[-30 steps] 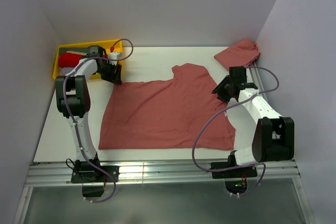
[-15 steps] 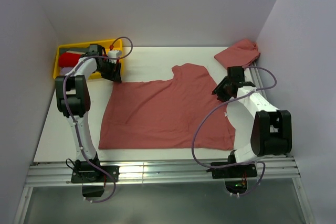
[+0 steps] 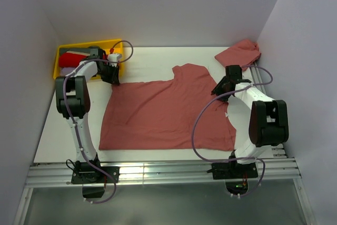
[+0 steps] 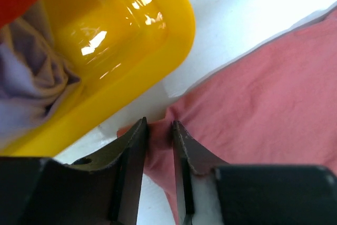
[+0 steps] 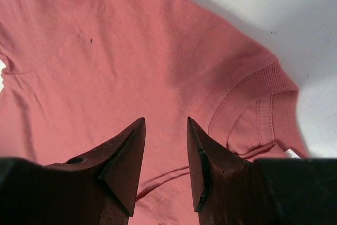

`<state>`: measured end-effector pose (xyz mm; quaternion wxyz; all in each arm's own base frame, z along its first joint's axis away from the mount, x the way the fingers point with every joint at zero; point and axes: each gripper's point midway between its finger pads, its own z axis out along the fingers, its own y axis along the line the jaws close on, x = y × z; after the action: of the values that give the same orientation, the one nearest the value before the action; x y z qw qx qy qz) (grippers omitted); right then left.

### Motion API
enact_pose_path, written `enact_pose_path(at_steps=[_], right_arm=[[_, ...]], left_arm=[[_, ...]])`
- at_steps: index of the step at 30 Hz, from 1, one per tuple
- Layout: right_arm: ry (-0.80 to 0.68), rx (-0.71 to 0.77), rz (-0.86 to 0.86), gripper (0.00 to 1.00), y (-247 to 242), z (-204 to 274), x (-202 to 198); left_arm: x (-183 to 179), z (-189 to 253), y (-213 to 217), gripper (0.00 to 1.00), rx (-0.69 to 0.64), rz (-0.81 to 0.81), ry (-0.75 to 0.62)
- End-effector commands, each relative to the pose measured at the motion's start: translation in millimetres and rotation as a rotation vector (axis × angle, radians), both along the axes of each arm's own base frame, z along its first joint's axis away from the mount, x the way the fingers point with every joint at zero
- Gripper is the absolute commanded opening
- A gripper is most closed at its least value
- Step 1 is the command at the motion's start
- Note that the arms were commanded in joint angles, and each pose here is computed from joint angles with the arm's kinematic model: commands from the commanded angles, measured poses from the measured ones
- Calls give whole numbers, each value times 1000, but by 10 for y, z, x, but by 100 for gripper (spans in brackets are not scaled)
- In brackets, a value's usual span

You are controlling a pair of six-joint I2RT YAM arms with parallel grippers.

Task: Roll the t-shirts
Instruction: Fold the tshirt

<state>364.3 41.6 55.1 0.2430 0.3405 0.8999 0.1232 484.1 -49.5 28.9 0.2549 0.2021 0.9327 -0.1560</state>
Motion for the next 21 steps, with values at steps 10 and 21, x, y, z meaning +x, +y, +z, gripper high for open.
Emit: enact_pose_path(at_steps=[10, 21], right_arm=[[-33, -61, 17, 44, -103, 24, 123], [-21, -69, 21, 44, -113, -47, 113]], left_arm=[[98, 599, 158, 44, 72, 26, -167], [78, 435, 337, 39, 91, 80, -125]])
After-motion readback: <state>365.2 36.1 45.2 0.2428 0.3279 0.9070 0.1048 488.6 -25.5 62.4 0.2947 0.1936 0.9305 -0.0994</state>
